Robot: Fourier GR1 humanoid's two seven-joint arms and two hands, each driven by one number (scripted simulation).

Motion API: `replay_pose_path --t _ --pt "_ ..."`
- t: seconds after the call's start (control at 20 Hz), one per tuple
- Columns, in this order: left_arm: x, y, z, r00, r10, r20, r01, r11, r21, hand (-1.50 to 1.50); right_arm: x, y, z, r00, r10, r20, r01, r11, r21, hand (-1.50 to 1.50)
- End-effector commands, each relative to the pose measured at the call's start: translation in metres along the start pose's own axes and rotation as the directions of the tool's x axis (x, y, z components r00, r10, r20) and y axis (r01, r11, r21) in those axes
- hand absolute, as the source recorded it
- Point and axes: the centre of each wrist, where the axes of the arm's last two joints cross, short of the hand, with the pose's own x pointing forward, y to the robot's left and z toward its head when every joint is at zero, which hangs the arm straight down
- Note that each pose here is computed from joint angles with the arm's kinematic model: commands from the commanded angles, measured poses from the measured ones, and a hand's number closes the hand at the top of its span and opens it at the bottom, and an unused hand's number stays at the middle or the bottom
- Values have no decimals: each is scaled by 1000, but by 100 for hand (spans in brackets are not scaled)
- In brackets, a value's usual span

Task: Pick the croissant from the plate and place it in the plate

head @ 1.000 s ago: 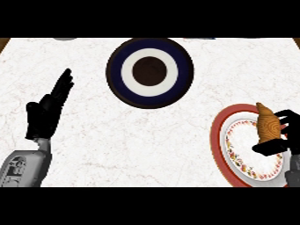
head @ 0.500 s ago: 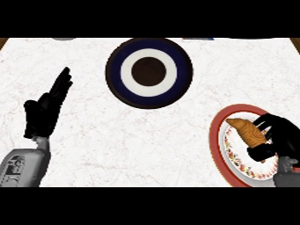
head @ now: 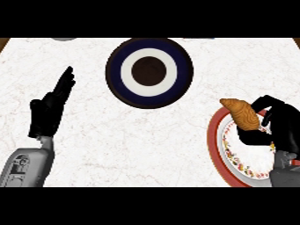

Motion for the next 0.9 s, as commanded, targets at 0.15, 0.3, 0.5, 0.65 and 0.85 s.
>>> replay_pose_path --t 0.15,0.3,0.5,0.65,0.85 --pt "-7 3 0 1000 5 -8 -5 1000 -6 0 59 -42 0 958 -107 266 144 982 -124 150" --pt "0 -7 0 1000 -12 8 12 1000 -9 0 80 -47 -12 937 -157 311 190 978 -80 150" --pt "-5 15 -9 1000 11 -4 -11 1000 -17 0 131 -24 -18 919 -253 304 260 965 17 150" --pt "-10 -1 3 1000 2 13 -2 1000 0 0 160 -17 -16 915 -275 296 275 960 43 150" --pt "-3 13 -10 1000 17 4 -17 999 -29 0 199 0 -41 899 -311 307 295 950 98 150"
